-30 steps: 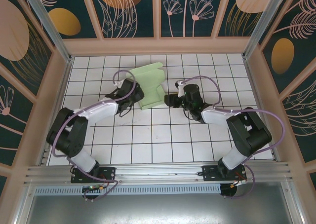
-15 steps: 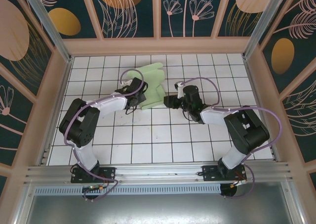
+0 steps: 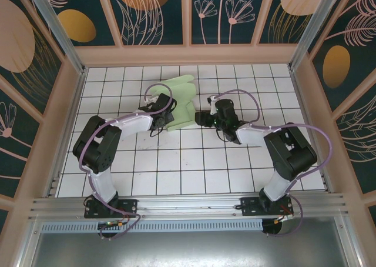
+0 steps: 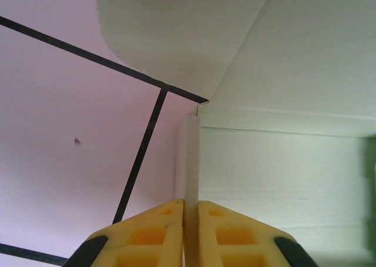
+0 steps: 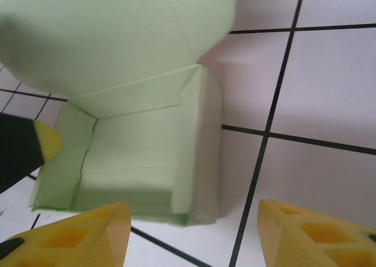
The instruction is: Fold the paper box
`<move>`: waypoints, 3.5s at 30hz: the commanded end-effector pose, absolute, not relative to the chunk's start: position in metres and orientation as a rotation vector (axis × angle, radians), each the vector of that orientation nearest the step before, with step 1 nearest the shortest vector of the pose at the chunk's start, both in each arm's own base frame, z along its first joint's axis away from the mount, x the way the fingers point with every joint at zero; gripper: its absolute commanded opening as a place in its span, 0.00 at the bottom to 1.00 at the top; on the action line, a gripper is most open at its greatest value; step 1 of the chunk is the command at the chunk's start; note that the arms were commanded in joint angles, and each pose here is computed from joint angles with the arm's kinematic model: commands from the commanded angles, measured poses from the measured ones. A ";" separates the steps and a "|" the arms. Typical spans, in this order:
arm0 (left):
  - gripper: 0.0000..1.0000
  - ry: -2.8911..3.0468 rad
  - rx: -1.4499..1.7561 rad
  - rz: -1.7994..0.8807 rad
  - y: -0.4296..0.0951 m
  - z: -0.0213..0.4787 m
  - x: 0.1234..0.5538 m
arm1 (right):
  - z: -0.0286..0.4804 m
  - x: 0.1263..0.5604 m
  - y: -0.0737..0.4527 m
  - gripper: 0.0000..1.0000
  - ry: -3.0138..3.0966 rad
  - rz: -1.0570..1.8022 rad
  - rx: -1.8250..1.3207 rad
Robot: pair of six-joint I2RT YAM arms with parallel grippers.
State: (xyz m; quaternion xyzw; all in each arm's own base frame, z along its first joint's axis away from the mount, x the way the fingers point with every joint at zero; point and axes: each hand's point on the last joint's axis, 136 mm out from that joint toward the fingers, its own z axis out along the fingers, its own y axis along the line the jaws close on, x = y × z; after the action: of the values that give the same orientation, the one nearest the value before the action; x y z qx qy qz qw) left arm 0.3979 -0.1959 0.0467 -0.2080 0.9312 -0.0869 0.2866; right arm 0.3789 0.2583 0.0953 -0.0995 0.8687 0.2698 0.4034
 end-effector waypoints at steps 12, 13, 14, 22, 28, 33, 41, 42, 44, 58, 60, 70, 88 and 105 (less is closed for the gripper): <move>0.05 2.484 -0.466 -0.226 -0.195 0.046 0.393 | 0.081 0.420 0.268 0.39 2.327 0.525 -0.169; 0.05 2.484 -0.454 -0.223 -0.196 0.047 0.393 | 0.079 0.421 0.270 0.36 2.336 0.520 -0.172; 0.05 2.488 -0.444 -0.213 -0.195 0.045 0.393 | 0.076 0.423 0.272 0.34 2.346 0.516 -0.180; 0.06 2.493 -0.417 -0.190 -0.196 0.044 0.394 | 0.065 0.429 0.285 0.20 2.394 0.511 -0.226; 0.07 2.500 -0.405 -0.201 -0.199 0.043 0.394 | 0.058 0.430 0.289 0.20 2.413 0.492 -0.266; 0.07 2.500 -0.406 -0.186 -0.197 0.042 0.394 | 0.072 0.429 0.287 0.22 2.371 0.541 -0.251; 0.07 2.510 -0.399 -0.168 -0.196 0.042 0.393 | 0.097 0.429 0.275 0.33 2.276 0.730 -0.156; 0.07 2.511 -0.399 -0.166 -0.196 0.041 0.393 | 0.097 0.429 0.276 0.35 2.274 0.743 -0.157; 0.07 2.511 -0.398 -0.166 -0.196 0.041 0.393 | 0.095 0.428 0.278 0.37 2.275 0.780 -0.161; 0.07 2.516 -0.381 -0.165 -0.198 0.041 0.394 | 0.087 0.424 0.269 0.36 2.288 0.915 -0.118; 0.07 2.519 -0.375 -0.164 -0.199 0.040 0.394 | 0.083 0.424 0.271 0.34 2.301 0.934 -0.127; 0.07 2.534 -0.370 -0.171 -0.202 0.037 0.395 | 0.086 0.418 0.278 0.35 2.278 1.014 -0.162; 0.07 2.542 -0.361 -0.186 -0.205 0.035 0.395 | 0.053 0.412 0.293 0.20 2.389 0.995 -0.240; 0.07 2.546 -0.358 -0.194 -0.206 0.032 0.395 | 0.013 0.414 0.294 0.21 2.546 0.513 -0.393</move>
State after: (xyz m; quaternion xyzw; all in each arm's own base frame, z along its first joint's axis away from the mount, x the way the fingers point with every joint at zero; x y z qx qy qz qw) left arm 0.4015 -0.2004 0.0467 -0.1507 0.9384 -0.0749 0.3019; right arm 0.4299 0.2988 0.0457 -0.1235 0.9157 0.2446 0.2939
